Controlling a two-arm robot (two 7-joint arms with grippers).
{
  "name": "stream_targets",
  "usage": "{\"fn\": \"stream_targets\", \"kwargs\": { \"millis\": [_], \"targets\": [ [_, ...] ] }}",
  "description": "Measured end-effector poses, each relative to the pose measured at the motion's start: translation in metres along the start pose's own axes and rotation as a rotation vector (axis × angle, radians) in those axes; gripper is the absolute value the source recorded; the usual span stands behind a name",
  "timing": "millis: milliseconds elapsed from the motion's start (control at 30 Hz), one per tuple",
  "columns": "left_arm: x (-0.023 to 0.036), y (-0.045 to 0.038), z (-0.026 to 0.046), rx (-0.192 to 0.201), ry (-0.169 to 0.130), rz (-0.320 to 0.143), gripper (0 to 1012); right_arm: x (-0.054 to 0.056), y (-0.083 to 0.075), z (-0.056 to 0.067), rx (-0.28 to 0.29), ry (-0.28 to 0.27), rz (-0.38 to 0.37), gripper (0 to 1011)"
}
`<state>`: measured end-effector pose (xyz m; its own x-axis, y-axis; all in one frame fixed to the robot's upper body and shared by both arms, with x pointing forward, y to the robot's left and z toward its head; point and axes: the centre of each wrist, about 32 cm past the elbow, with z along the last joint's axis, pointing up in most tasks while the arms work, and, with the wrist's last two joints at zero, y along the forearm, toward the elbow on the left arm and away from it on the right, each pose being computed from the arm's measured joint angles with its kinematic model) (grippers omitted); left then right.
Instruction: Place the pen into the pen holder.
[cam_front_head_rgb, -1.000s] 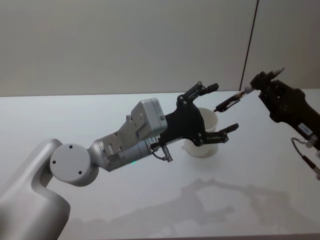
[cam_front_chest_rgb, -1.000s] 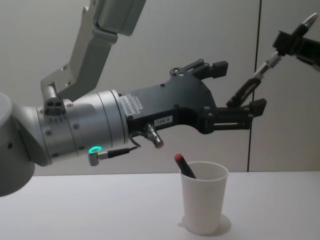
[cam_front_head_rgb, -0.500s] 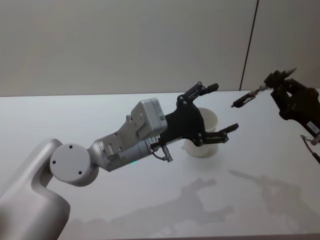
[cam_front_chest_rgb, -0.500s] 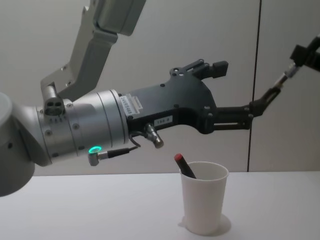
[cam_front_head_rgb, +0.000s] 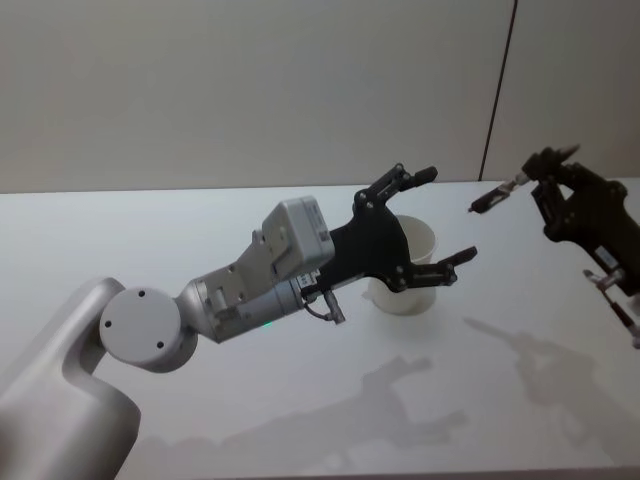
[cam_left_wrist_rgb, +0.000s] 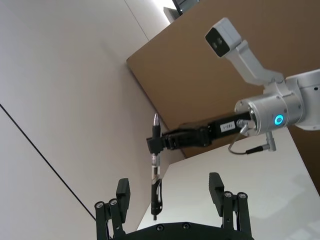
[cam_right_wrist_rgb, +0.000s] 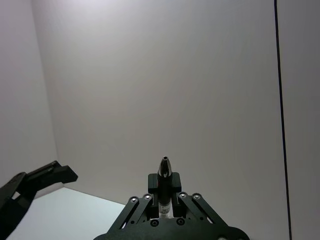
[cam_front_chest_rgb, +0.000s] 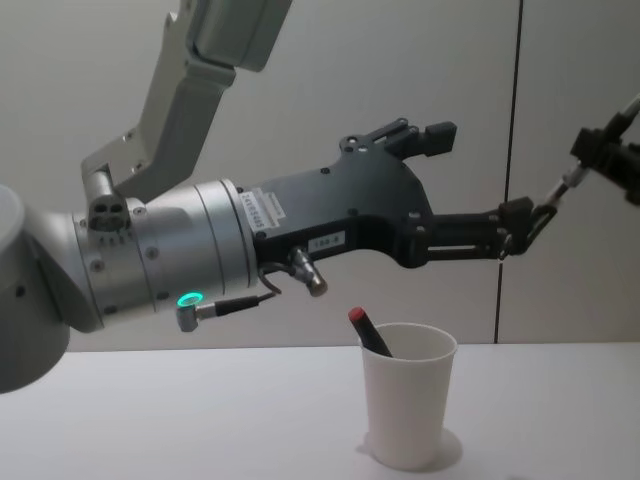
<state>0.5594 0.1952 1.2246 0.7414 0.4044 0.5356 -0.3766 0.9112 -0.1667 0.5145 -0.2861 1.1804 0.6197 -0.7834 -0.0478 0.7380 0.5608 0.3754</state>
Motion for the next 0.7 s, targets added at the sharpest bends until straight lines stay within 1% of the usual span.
{"fn": "stream_targets", "kwargs": {
  "millis": [33, 367, 700],
  "targets": [
    [0.0000, 0.0000, 0.0000, 0.000, 0.000, 0.000, 999, 0.000, 0.000, 0.000, 0.000, 0.000, 0.000, 130],
    [0.0000, 0.0000, 0.0000, 0.000, 0.000, 0.000, 1000, 0.002, 0.014, -0.020, 0.007, -0.050, -0.019, 130],
    [0.0000, 0.0000, 0.0000, 0.000, 0.000, 0.000, 999, 0.003, 0.028, -0.037, 0.013, -0.091, -0.040, 130]
  ]
}}
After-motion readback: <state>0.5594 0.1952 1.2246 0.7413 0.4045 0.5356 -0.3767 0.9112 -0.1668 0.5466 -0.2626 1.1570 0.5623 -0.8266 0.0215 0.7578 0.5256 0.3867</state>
